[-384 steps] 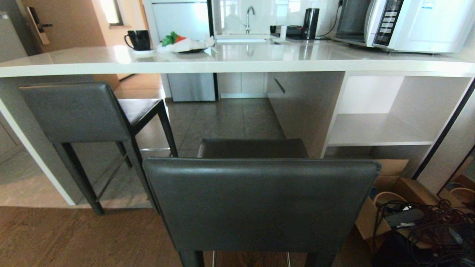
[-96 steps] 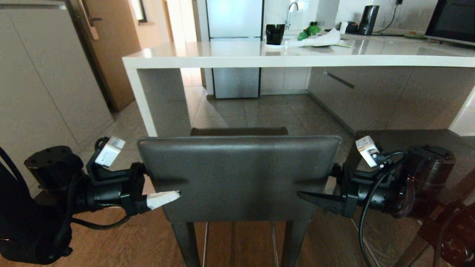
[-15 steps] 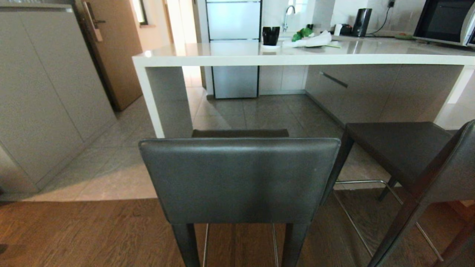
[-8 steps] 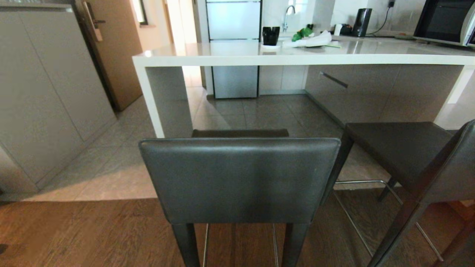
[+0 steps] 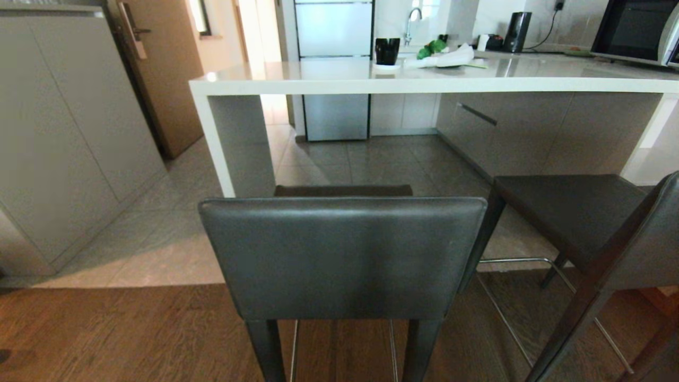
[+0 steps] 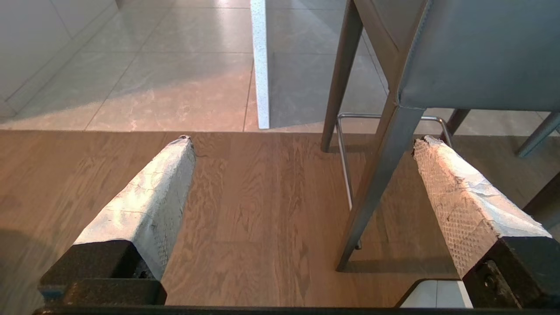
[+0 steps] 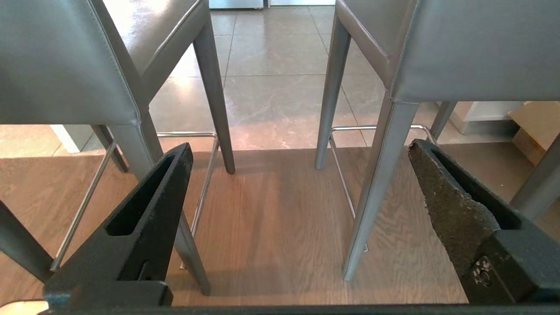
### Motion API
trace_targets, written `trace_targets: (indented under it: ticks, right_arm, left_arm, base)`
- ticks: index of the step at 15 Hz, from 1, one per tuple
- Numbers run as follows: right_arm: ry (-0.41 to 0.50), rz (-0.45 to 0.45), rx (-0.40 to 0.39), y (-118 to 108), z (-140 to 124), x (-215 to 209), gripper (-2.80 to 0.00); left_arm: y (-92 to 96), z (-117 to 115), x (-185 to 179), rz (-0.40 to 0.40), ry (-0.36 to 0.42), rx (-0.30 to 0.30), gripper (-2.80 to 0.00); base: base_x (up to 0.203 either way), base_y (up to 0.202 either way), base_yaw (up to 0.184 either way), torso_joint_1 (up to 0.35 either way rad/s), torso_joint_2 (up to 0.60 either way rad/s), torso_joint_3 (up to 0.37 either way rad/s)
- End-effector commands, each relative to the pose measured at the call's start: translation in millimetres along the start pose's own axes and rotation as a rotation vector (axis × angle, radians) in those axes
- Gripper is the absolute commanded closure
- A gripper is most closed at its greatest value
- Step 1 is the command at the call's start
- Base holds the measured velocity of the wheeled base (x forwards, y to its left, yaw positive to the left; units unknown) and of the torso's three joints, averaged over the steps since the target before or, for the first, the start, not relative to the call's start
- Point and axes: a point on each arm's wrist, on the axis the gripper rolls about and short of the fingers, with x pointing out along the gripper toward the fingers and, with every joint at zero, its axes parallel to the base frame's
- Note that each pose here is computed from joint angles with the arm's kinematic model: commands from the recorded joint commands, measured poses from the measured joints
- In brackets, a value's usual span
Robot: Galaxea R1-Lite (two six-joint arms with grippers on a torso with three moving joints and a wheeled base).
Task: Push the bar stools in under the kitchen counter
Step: Push the gray chair back under the dining table
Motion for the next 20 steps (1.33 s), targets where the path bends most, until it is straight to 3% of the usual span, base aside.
trace_targets:
  ticks: [1, 9, 11, 20]
  right_arm:
    - [0.000, -0.002, 0.014, 0.0, -0.1, 0.0, 0.00]
    - [0.003, 0.038, -0.072, 0.9, -0.7, 0.0, 0.00]
    - [-0.004, 0.061, -0.180, 1.4, -0.4, 0.0, 0.00]
    - [0.004, 0.003, -0.003, 0.1, -0.6, 0.0, 0.00]
  left_arm:
    - [0.0, -0.2, 0.2, 0.001, 0.002, -0.003, 0.00]
    - [0.1, -0.5, 0.0, 0.004, 0.010, -0.017, 0.00]
    - [0.1, -0.5, 0.0, 0.003, 0.010, -0.014, 0.00]
    - [0.2, -0.5, 0.0, 0.004, 0.010, -0.023, 0.00]
  base:
    - [0.000, 0.000, 0.000, 0.000, 0.00, 0.000]
    - [0.000, 0.000, 0.000, 0.000, 0.00, 0.000]
    - [0.000, 0.000, 0.000, 0.000, 0.00, 0.000]
    - [0.000, 0.000, 0.000, 0.000, 0.00, 0.000]
